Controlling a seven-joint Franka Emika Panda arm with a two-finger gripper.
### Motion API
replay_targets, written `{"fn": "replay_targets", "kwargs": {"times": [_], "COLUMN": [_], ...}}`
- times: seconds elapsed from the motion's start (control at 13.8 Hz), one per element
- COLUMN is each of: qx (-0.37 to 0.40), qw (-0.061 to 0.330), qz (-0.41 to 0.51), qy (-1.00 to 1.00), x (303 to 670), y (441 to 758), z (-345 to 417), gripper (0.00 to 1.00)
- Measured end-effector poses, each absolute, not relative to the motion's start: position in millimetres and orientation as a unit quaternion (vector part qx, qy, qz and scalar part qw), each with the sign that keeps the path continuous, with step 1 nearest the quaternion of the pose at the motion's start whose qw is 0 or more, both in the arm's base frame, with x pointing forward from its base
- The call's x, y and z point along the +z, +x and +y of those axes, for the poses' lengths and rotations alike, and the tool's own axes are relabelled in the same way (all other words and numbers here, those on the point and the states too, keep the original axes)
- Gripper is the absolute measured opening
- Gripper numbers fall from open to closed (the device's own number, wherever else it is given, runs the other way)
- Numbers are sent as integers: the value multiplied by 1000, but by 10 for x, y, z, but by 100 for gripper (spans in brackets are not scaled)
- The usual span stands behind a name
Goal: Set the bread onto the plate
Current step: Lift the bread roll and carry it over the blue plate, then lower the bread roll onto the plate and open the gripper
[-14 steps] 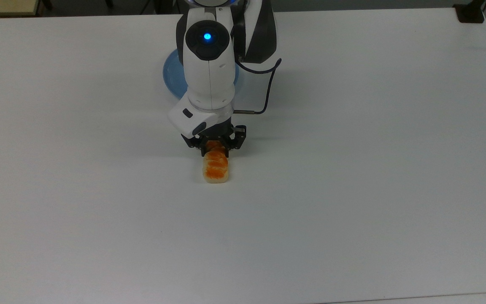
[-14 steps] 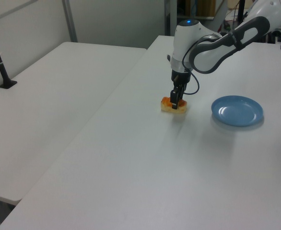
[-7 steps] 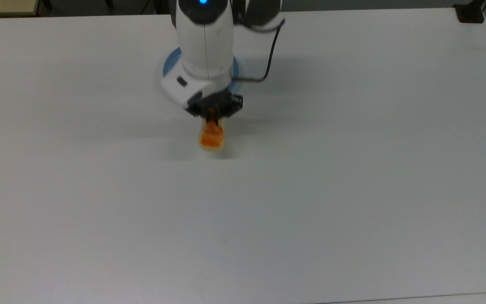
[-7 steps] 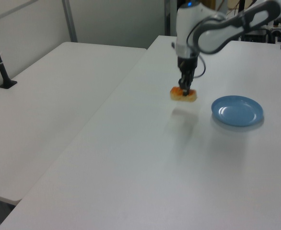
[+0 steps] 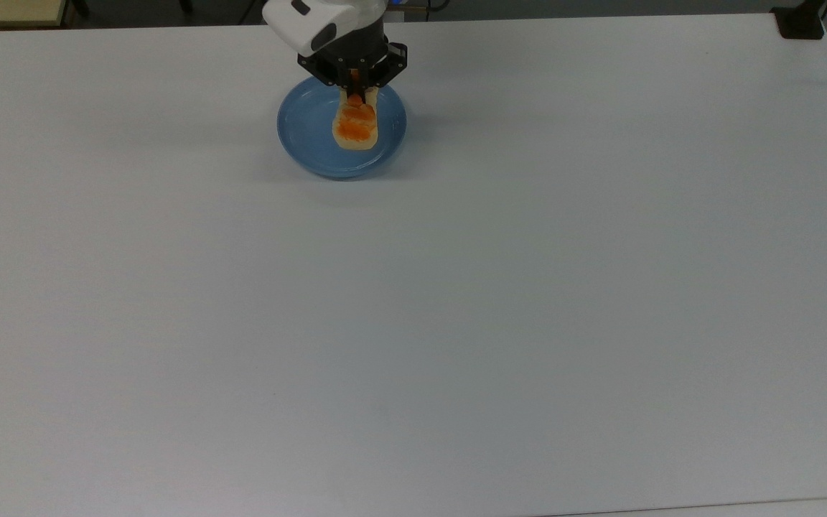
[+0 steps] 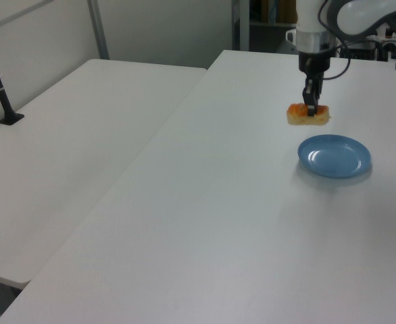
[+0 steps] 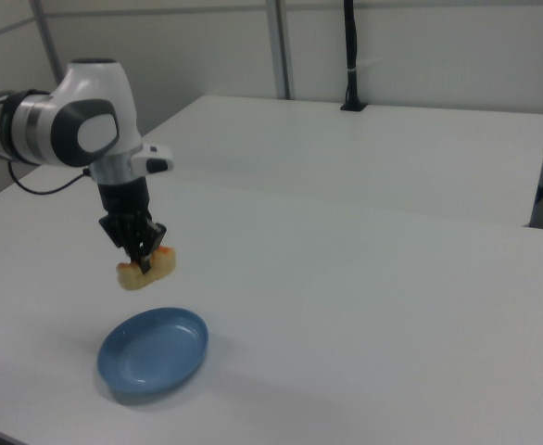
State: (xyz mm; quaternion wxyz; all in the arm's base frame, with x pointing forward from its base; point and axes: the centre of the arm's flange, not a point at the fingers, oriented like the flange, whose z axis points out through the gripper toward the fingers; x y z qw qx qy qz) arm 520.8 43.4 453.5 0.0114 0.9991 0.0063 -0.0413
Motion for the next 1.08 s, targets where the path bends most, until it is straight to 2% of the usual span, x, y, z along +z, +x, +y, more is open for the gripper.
{"fn": "replay_targets", "kwargs": {"times": [0.29,0.58,1.01,1.08], "qx": [-94,-123,-119,-122], "qw": [35,52,66,67], "qz": [25,34,39,38], "qy": [995,990,990,989], "x": [4041,3759,3358,3291], "y": [4969,4814,4916,4927], "z": [484,451,347,320], "gripper": [11,11,11,16]}}
